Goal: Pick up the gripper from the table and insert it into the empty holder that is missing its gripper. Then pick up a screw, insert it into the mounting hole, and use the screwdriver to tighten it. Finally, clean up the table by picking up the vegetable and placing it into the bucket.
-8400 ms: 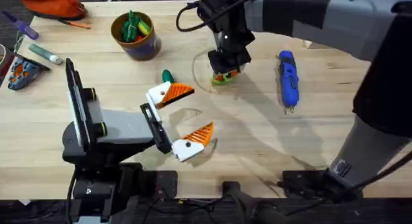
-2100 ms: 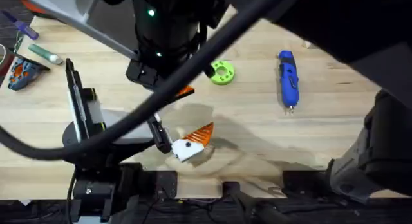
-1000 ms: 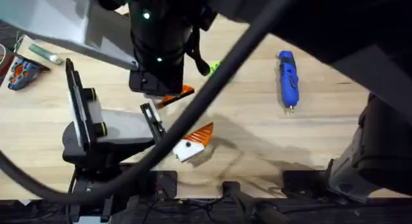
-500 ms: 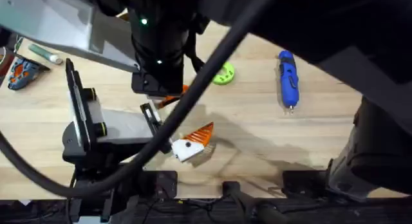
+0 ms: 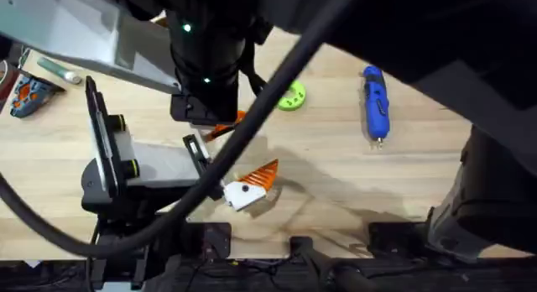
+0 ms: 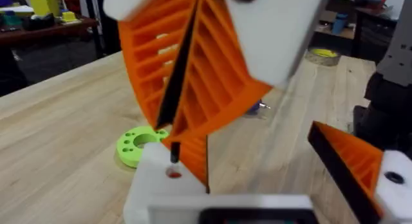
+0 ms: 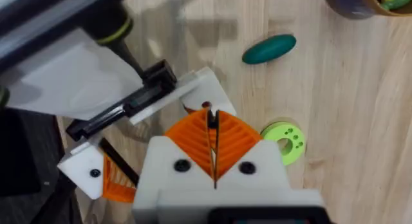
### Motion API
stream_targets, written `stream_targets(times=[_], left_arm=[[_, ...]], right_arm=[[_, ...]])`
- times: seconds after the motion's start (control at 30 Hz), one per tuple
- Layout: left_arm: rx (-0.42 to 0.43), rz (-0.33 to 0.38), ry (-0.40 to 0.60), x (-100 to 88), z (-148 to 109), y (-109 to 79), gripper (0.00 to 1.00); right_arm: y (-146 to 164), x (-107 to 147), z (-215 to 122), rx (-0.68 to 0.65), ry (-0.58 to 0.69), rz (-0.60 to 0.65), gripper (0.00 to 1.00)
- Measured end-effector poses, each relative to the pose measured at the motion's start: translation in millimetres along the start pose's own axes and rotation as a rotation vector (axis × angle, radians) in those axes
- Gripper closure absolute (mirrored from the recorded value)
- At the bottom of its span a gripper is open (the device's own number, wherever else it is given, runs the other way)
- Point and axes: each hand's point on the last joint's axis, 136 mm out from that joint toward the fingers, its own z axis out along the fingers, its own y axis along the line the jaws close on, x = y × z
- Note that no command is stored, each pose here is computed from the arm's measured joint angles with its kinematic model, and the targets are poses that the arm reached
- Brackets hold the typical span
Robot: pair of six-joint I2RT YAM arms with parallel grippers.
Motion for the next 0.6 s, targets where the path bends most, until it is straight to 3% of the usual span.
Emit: stream_targets(times=[0.6], left_arm=[[0.000, 0.000, 0.000, 0.0, 0.0, 0.0, 0.015]], right_arm=[[0.3, 0.4, 9.2, -0.009, 0.019, 0.000, 0.995]])
